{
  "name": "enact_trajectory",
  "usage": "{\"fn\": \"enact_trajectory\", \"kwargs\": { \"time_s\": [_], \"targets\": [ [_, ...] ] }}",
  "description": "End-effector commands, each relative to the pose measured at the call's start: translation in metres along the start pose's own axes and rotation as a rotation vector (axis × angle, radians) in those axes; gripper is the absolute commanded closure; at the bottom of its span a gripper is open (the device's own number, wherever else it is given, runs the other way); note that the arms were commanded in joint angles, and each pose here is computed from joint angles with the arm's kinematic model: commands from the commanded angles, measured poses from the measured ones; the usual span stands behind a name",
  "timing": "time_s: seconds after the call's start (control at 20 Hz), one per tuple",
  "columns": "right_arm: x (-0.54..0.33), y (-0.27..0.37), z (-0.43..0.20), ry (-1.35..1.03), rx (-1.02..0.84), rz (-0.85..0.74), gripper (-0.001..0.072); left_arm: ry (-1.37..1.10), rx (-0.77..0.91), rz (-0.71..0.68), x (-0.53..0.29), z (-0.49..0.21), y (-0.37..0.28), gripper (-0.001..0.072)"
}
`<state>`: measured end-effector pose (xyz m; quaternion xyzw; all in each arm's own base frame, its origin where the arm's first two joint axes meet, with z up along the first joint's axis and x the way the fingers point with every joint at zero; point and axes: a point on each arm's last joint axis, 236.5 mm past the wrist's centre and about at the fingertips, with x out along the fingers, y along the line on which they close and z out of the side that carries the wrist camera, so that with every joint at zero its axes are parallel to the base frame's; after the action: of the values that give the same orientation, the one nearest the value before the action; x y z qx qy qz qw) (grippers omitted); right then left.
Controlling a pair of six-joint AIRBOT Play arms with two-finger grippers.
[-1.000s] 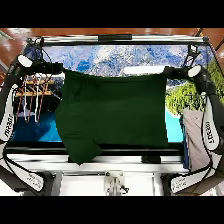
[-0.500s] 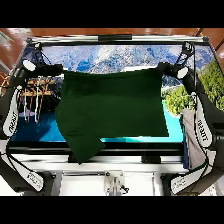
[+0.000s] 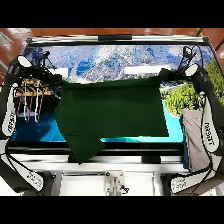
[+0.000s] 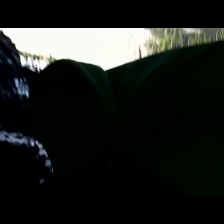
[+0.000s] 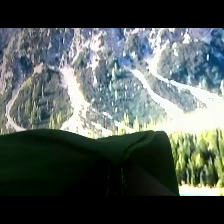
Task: Fold the shirts.
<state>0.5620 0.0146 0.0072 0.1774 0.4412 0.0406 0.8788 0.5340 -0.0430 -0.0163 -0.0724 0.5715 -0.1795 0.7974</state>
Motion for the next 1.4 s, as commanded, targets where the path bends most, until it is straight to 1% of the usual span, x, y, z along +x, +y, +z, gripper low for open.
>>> {"fn": "enact_trajectory", "kwargs": {
  "time_s": [0.0, 0.15, 0.4, 0.6, 0.8, 1.1, 1.15, 1.2, 1.25, 1.3, 1.35],
  "targets": [
    [-0.024, -0.016, -0.058, 0.266, 0.058, -0.03, 0.0641, 0.292, -0.011, -0.045, -0.013, -0.066, -0.011, 0.0672],
    [-0.02, -0.031, -0.089, 0.392, 0.038, -0.086, 0.0641, 0.374, -0.087, -0.036, -0.001, -0.088, -0.006, 0.0672],
    [-0.004, -0.039, -0.103, 0.437, 0.1, -0.106, 0.0641, 0.407, -0.166, -0.027, 0.006, -0.097, -0.009, 0.0672],
    [-0.003, -0.04, -0.113, 0.476, 0.113, -0.113, 0.0641, 0.463, -0.183, -0.032, 0.017, -0.114, -0.018, 0.0671],
    [-0.015, -0.065, -0.126, 0.536, 0.1, -0.227, 0.0641, 0.472, -0.218, -0.021, 0.016, -0.117, -0.015, 0.0671],
    [-0.002, -0.066, -0.141, 0.583, 0.131, -0.221, 0.064, 0.474, -0.222, -0.02, 0.019, -0.118, -0.012, 0.0671],
    [0.001, -0.065, -0.141, 0.581, 0.135, -0.214, 0.0627, 0.475, -0.222, -0.02, 0.019, -0.118, -0.012, 0.0671],
    [0.001, -0.064, -0.139, 0.572, 0.132, -0.209, 0.054, 0.48, -0.222, -0.026, 0.018, -0.119, -0.014, 0.061],
    [-0.002, -0.061, -0.134, 0.563, 0.113, -0.201, 0.034, 0.486, -0.223, -0.035, 0.017, -0.12, -0.016, 0.0377],
    [-0.008, -0.058, -0.128, 0.557, 0.083, -0.19, 0.0241, 0.491, -0.222, -0.036, 0.014, -0.12, -0.017, 0.0235],
    [-0.02, -0.055, -0.12, 0.549, 0.042, -0.185, 0.0241, 0.484, -0.218, -0.035, 0.009, -0.118, -0.019, 0.0234]
  ]
}}
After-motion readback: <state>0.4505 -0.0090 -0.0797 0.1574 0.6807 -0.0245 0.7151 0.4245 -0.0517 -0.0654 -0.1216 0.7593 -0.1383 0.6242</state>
